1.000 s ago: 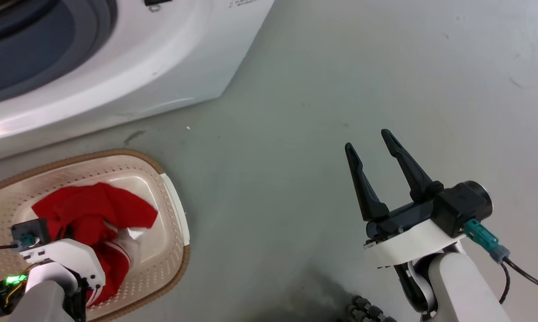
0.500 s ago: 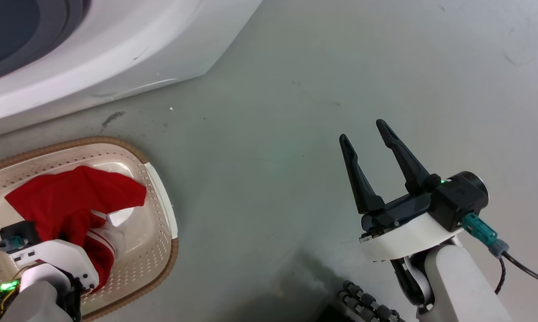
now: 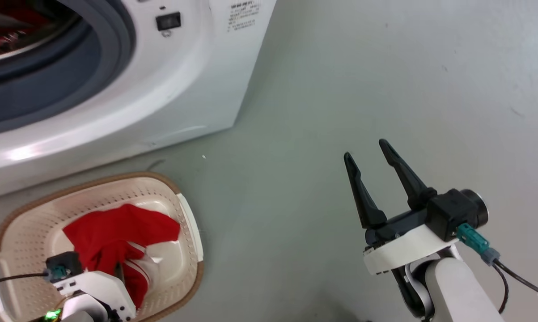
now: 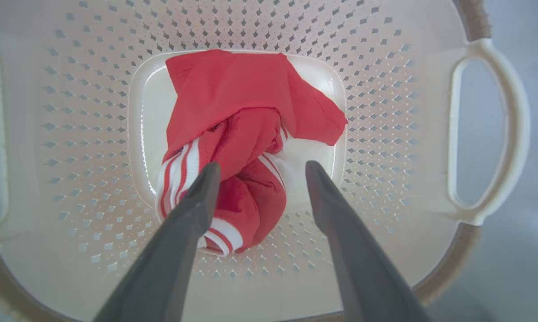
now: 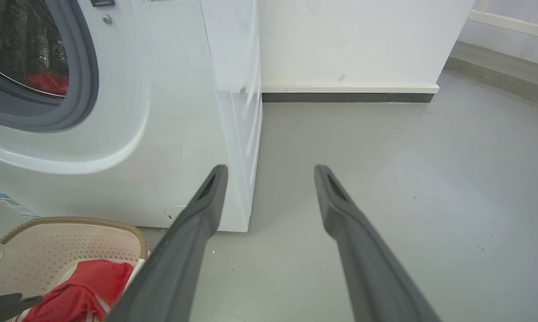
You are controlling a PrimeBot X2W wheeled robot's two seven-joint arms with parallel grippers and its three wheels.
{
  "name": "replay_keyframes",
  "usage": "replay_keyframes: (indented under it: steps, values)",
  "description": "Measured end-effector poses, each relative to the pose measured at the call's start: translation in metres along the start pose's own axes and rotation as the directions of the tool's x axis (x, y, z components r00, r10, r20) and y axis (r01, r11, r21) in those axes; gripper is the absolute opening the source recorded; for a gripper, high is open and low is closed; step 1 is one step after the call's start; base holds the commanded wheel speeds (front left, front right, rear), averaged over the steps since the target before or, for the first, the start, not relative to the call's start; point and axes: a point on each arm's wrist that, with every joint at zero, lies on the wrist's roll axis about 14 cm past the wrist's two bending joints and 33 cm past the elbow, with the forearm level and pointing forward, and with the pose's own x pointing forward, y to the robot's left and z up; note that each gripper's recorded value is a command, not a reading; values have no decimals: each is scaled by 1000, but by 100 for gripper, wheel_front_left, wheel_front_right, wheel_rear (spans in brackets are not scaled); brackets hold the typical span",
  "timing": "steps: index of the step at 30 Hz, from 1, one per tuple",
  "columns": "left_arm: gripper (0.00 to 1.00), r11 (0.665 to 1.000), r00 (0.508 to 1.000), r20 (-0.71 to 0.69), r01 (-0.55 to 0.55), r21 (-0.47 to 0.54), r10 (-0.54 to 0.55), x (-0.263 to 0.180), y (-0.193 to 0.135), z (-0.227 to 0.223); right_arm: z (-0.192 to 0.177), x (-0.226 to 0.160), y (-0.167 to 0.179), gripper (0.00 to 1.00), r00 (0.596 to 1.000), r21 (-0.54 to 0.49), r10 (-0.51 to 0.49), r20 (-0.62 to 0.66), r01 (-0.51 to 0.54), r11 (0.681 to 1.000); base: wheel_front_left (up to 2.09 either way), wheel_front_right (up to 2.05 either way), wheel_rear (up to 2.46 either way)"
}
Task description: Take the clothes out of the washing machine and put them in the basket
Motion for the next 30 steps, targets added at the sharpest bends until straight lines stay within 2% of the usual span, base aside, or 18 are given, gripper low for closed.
replay_keyframes:
  steps: [7, 16, 22, 30]
  values:
    - [100, 1000, 986, 165, 12, -27, -7, -39, -3, 42, 20, -15, 7, 100, 999, 0, 14, 48, -14, 1000, 0, 0, 0]
    - [100, 998, 910, 414, 15, -64, 13, -94, 1, 93, 38, -20, 27, 100, 994, -3, 69, 90, -69, 998, 0, 0, 0]
    - [100, 998, 820, 573, 22, -51, 11, -134, 1, 128, 51, -24, 40, 100, 987, -9, 106, 120, -106, 994, 0, 0, 0]
    - [100, 1000, 630, 777, 16, 6, -15, -197, -6, 186, 64, -29, 48, 100, 981, -17, 128, 149, -127, 992, 0, 0, 0]
